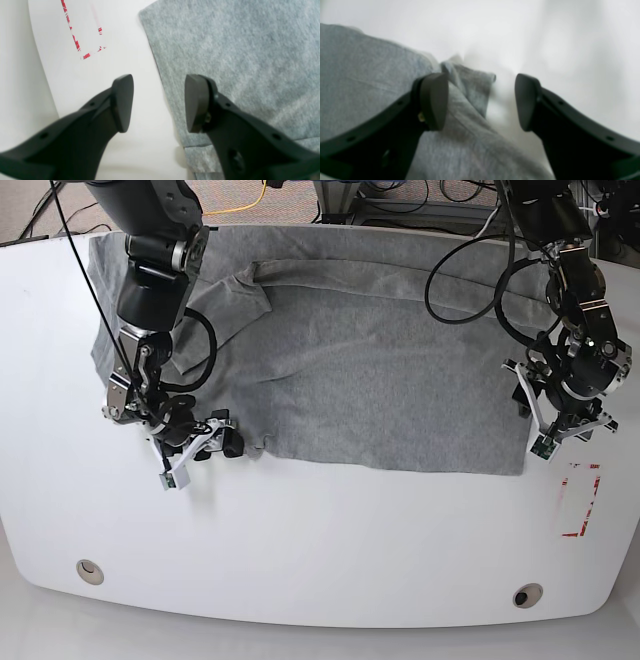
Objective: Layout the t-shirt on the table in an organized manner, then fold the t-shirt properly
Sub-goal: 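Pull the grasped hem corner outward with the right gripper, then release the hem and move the right gripper back along the shirt side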
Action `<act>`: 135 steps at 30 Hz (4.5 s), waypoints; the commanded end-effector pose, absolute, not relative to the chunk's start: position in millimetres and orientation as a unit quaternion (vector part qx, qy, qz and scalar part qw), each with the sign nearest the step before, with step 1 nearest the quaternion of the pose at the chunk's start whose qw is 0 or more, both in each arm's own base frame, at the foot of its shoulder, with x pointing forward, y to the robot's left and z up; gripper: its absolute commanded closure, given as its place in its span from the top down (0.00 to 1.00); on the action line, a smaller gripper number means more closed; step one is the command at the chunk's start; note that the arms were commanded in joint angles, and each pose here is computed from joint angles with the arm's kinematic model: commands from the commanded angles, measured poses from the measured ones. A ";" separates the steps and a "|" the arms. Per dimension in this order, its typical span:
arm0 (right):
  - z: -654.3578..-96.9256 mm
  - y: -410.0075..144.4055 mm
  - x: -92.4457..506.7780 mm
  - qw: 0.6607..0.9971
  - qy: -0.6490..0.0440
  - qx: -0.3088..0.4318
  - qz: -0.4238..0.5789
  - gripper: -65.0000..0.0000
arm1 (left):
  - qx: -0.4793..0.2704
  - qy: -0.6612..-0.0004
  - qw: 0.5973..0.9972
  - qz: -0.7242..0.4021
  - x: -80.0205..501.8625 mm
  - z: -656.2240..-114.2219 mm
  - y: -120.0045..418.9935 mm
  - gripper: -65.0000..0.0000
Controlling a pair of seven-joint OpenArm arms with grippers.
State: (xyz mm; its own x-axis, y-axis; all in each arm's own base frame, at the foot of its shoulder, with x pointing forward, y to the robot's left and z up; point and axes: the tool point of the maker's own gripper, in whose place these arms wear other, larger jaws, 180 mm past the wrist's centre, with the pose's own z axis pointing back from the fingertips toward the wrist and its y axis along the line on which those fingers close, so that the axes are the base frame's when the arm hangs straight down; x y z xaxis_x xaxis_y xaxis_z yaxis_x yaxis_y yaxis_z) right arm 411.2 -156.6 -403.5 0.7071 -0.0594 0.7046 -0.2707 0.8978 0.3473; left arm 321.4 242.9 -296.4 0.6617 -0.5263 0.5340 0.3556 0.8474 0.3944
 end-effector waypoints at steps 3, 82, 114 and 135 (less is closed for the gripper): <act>-375.7 -162.0 435.5 0.876 -0.426 0.219 0.057 0.60 | 0.137 -0.350 0.893 -0.246 328.3 -283.5 244.2 0.47; -283.6 -147.6 436.2 0.860 -0.439 0.085 0.247 0.00 | 0.115 -0.351 0.896 -0.247 328.2 -299.2 241.3 0.47; -233.1 -113.1 466.1 0.813 -0.451 0.032 0.367 0.24 | 0.106 -0.339 0.903 -0.243 326.6 -309.6 242.2 0.47; -294.5 -201.4 434.7 0.872 -0.432 0.027 0.229 0.86 | 0.102 -0.342 0.902 -0.244 327.8 -310.6 240.9 0.47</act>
